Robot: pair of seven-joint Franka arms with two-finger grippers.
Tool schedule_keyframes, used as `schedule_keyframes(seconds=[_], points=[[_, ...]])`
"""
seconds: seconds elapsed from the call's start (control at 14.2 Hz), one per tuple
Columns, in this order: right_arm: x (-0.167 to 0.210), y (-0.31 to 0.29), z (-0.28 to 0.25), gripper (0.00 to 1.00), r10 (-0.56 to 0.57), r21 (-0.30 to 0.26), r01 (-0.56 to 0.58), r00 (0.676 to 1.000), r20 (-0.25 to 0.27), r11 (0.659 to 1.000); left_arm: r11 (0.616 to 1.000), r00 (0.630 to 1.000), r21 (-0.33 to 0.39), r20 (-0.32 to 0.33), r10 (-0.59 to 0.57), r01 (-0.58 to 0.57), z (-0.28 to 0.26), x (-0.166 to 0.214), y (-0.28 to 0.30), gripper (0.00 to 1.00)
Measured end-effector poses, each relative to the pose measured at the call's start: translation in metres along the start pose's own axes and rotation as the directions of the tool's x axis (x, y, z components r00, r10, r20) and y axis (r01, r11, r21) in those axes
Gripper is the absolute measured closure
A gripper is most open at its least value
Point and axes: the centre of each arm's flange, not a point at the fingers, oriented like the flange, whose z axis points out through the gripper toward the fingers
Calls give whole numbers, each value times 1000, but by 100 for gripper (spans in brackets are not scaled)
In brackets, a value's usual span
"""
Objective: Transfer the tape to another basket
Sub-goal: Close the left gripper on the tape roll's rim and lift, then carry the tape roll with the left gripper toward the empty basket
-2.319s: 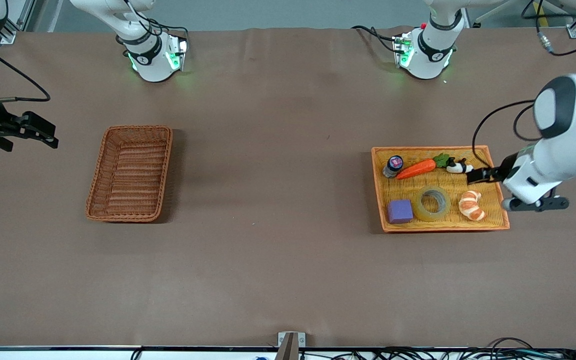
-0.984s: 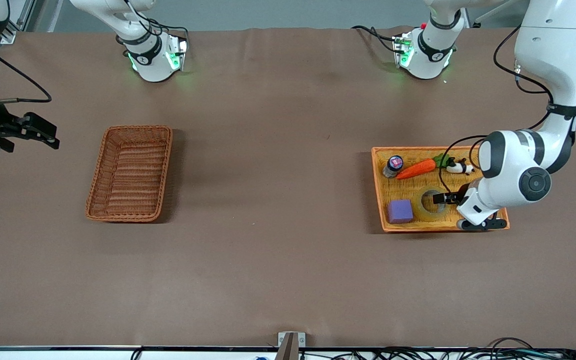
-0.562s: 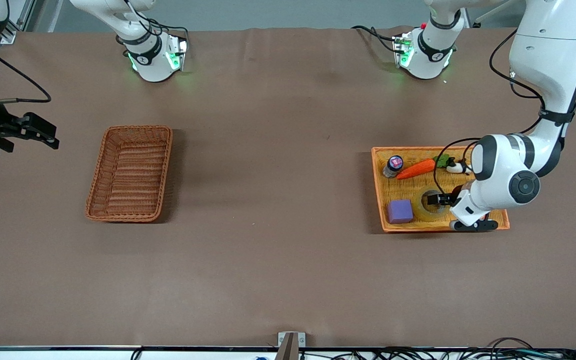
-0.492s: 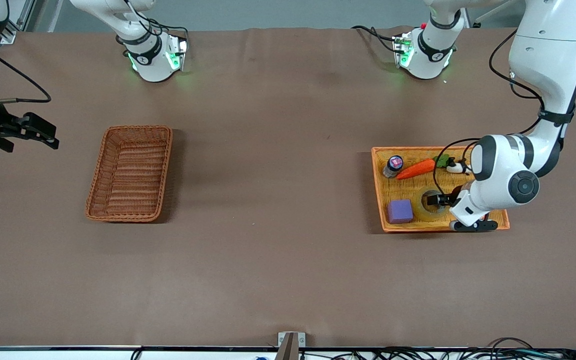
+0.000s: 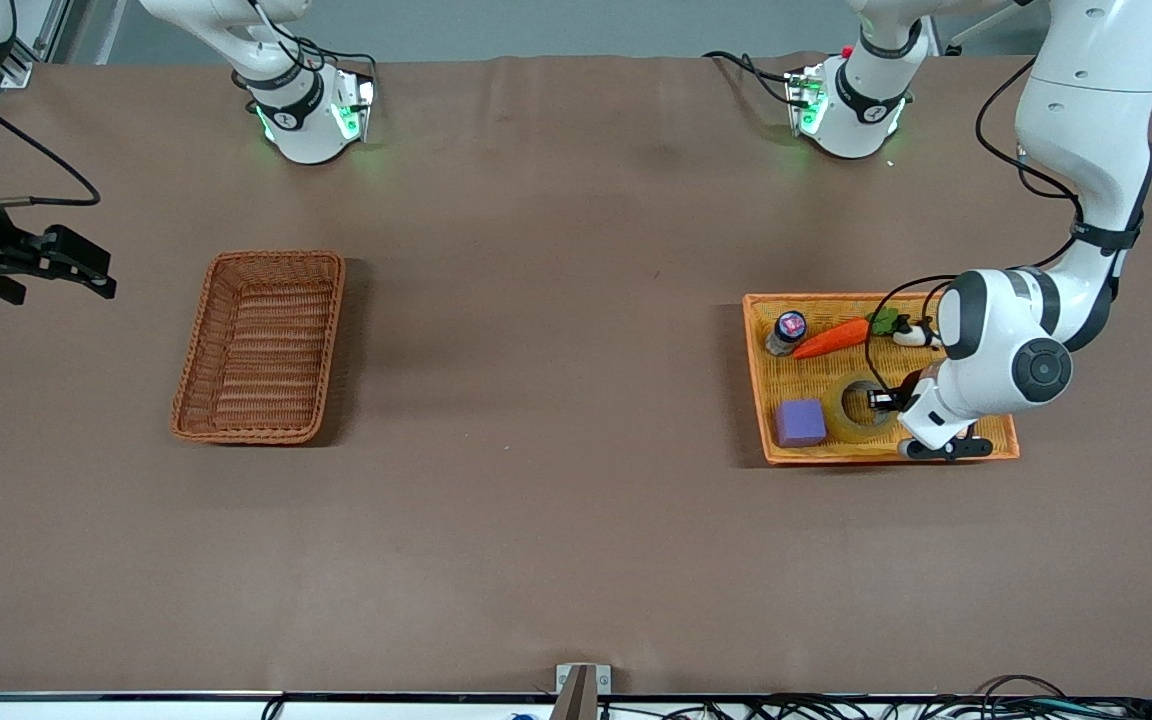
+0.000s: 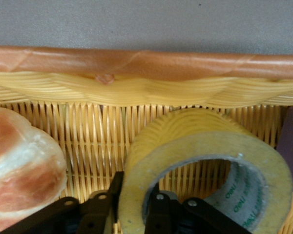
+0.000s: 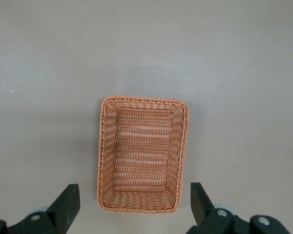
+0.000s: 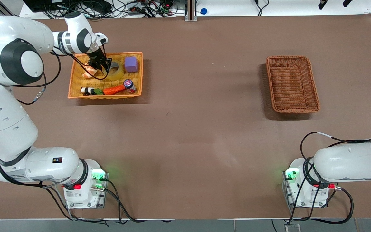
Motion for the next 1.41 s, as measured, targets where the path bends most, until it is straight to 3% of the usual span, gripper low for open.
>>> schedule_keyframes(seconds=[0.21, 0.63, 0.91, 1.41], points=[[0, 2, 0, 0, 4, 0, -4, 1000, 0, 1000, 1000, 999, 0, -40, -6, 6, -20, 3, 0, 79], [0, 6, 0, 0, 10, 0, -10, 1000, 0, 1000, 1000, 996, 1, -86, -16, 16, -129, -2, 19, 79], [0, 5, 0, 0, 7, 0, -7, 1000, -3, 1000, 999, 995, -32, -85, -44, 41, -163, -11, 121, 79], [1, 6, 0, 0, 9, -1, -9, 1000, -13, 1000, 995, 995, -48, -44, -90, 88, -114, -47, 328, 79]])
